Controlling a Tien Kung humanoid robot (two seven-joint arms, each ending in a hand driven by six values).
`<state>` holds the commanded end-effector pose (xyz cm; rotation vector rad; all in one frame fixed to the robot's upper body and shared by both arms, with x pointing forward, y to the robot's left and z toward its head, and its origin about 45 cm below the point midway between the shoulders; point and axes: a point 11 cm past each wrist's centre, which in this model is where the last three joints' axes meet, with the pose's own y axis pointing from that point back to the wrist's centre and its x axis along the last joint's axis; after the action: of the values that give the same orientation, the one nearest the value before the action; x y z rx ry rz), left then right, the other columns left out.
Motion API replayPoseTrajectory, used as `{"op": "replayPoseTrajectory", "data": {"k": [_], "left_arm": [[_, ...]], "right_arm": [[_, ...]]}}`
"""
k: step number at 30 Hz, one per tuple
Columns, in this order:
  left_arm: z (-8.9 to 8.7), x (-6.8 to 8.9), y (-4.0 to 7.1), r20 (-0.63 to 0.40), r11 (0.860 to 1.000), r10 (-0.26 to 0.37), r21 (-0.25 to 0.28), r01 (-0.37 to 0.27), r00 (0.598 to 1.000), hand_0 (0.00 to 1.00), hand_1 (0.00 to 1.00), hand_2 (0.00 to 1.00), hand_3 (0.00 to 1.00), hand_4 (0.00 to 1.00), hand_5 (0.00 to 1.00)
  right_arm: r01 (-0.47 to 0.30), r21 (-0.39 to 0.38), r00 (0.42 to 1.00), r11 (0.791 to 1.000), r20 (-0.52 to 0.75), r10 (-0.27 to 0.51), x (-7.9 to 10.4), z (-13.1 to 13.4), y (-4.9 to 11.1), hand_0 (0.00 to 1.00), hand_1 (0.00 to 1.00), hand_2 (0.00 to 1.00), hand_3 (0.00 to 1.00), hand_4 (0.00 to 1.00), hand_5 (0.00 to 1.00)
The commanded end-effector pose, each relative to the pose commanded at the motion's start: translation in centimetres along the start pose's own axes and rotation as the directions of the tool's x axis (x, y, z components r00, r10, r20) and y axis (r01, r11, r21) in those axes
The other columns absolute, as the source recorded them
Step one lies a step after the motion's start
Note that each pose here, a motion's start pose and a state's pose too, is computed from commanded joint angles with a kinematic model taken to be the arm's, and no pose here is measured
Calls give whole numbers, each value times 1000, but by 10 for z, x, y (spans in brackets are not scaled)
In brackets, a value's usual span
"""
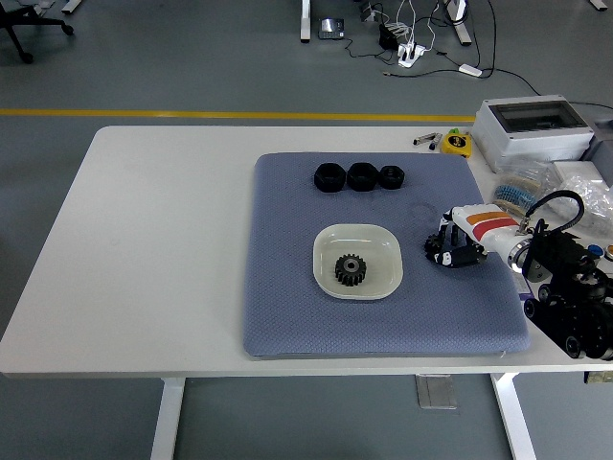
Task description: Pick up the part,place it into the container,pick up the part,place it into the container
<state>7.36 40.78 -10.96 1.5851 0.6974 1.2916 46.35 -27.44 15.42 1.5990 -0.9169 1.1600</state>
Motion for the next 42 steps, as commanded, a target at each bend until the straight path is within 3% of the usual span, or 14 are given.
{"op": "replayPoseTrajectory", "data": {"k": [11,24,33,34,39,40,42], "left_arm": [[0,0,0,1,1000,-1,1,1,1000,705,712,750,655,678,672],[0,0,0,4,1000,-2,1,2,1000,705,712,749,655,677,672],[0,0,0,4,1000,-2,0,2,1000,705,712,750,654,677,671],[0,0,0,4,1000,-2,0,2,1000,705,712,750,655,678,671],[0,0,0,4,1000,-2,-1,2,1000,705,712,750,655,678,671],[0,0,0,4,1000,-2,-1,2,1000,706,712,750,655,679,670],[0,0,0,4,1000,-2,-1,2,1000,706,712,750,655,679,670]], "right_arm": [[-42,4,999,999,23,42,4,-1,1,130,303,468,502,800,351],[-13,13,999,1000,46,12,-5,-2,3,160,325,483,513,778,313],[-36,35,997,999,63,33,-4,-6,3,148,309,462,492,751,321],[-36,37,997,999,63,34,-4,-6,3,149,301,437,489,736,284],[-34,41,998,999,59,32,-5,-7,3,149,301,437,489,736,284],[-34,42,998,999,58,31,-5,-7,3,142,261,395,468,794,197],[-34,44,998,998,56,31,-5,-8,3,142,261,395,468,794,197]]}}
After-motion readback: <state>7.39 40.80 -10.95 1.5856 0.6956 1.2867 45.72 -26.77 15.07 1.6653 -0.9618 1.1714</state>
